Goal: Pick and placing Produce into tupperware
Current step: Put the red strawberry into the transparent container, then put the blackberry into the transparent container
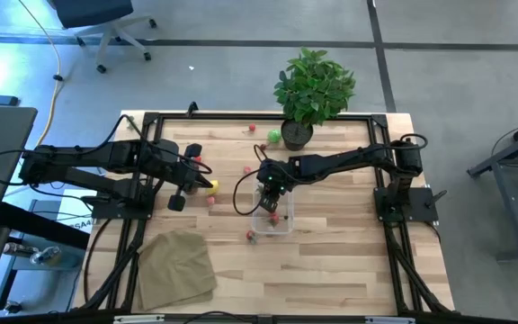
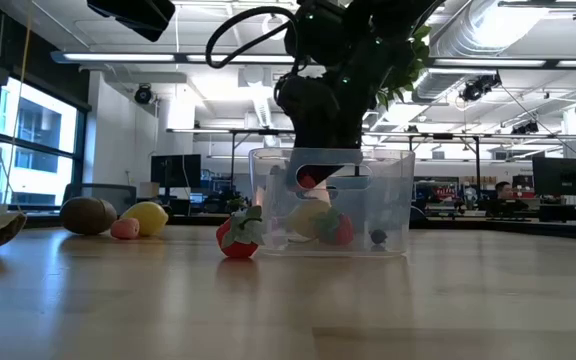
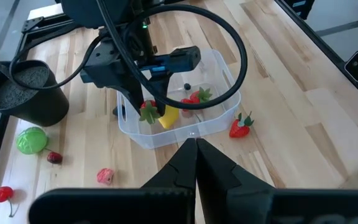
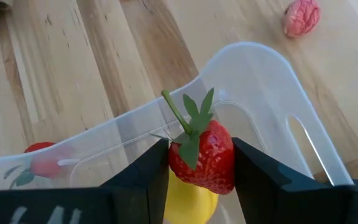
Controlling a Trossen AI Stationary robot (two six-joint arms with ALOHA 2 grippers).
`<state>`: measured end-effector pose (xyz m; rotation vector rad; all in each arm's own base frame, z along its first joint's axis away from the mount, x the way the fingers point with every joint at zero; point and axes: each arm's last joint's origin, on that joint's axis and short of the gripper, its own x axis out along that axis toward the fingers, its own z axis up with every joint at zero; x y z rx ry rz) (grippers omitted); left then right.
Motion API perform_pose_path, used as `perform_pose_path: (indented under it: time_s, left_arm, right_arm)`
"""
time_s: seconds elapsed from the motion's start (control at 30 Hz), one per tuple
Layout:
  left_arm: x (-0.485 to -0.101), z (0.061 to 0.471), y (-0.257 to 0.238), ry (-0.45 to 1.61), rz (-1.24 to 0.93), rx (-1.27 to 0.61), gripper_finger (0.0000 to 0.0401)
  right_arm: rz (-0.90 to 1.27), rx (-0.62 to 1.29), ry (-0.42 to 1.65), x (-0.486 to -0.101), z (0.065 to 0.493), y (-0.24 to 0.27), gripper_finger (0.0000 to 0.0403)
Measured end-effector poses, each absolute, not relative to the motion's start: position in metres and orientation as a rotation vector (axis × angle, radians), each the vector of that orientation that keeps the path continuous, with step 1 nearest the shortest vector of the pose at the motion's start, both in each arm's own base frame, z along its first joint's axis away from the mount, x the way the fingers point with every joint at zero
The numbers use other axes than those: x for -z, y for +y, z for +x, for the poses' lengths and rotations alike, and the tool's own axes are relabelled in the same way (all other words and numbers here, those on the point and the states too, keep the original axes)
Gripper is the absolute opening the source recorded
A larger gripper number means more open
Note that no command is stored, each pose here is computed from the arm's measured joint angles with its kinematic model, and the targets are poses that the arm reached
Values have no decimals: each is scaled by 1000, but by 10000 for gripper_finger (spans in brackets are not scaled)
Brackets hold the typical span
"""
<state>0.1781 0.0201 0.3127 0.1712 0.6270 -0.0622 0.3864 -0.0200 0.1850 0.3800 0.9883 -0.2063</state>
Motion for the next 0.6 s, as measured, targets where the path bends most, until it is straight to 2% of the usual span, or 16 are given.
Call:
perform_pose_path:
  time_s: [0.37,0.6]
  left_arm:
    - [-313,178,20,627,172,63,1]
    - [-313,178,20,627,171,63,1]
  right_arm:
    - [416,227,990,-185,386,-20,211]
    - [401,219,990,-185,386,-20,210]
